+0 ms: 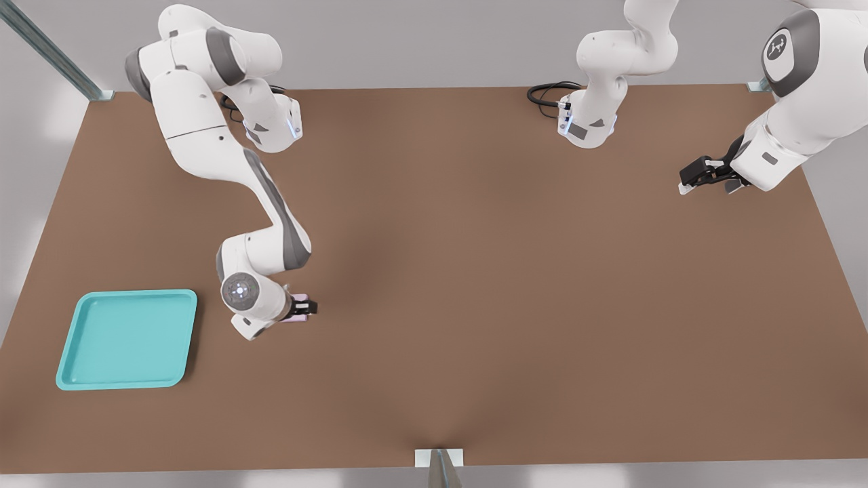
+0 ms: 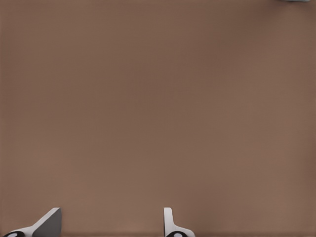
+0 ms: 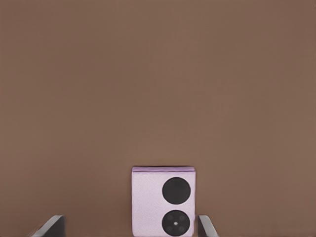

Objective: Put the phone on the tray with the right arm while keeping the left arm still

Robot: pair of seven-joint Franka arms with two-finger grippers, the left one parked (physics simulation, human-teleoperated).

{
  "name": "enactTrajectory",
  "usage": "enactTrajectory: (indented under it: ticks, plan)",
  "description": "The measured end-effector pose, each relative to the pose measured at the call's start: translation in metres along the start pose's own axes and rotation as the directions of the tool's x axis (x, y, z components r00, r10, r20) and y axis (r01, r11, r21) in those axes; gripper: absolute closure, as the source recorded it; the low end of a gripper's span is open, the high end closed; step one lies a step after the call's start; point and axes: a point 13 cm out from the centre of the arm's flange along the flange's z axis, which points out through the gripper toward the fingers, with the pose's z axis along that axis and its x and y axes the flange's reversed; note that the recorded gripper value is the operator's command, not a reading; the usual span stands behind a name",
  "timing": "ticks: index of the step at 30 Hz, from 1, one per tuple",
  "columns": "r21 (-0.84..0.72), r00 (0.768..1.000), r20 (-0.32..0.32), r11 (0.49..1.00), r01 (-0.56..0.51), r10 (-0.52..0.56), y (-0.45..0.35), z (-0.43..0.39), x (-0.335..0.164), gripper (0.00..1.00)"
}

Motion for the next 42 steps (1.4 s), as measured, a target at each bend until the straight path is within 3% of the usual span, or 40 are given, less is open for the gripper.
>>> enactTrajectory:
  ticks: [3, 16, 37, 42]
  plan:
    - [-0.013, 1.0, -0.008, 1.0, -0.014, 0.014, -0.004, 0.021, 0.017, 0.0]
    - [-0.053, 0.994, 0.098, 0.998, -0.033, 0.038, -0.012, 0.04, -0.001, 0.0]
    - [-0.032, 0.997, 0.083, 0.999, 0.007, -0.004, -0.016, 0.074, 0.005, 0.0]
    - [-0.034, 0.996, 0.092, 0.999, 0.008, -0.005, -0.017, 0.076, 0.002, 0.07]
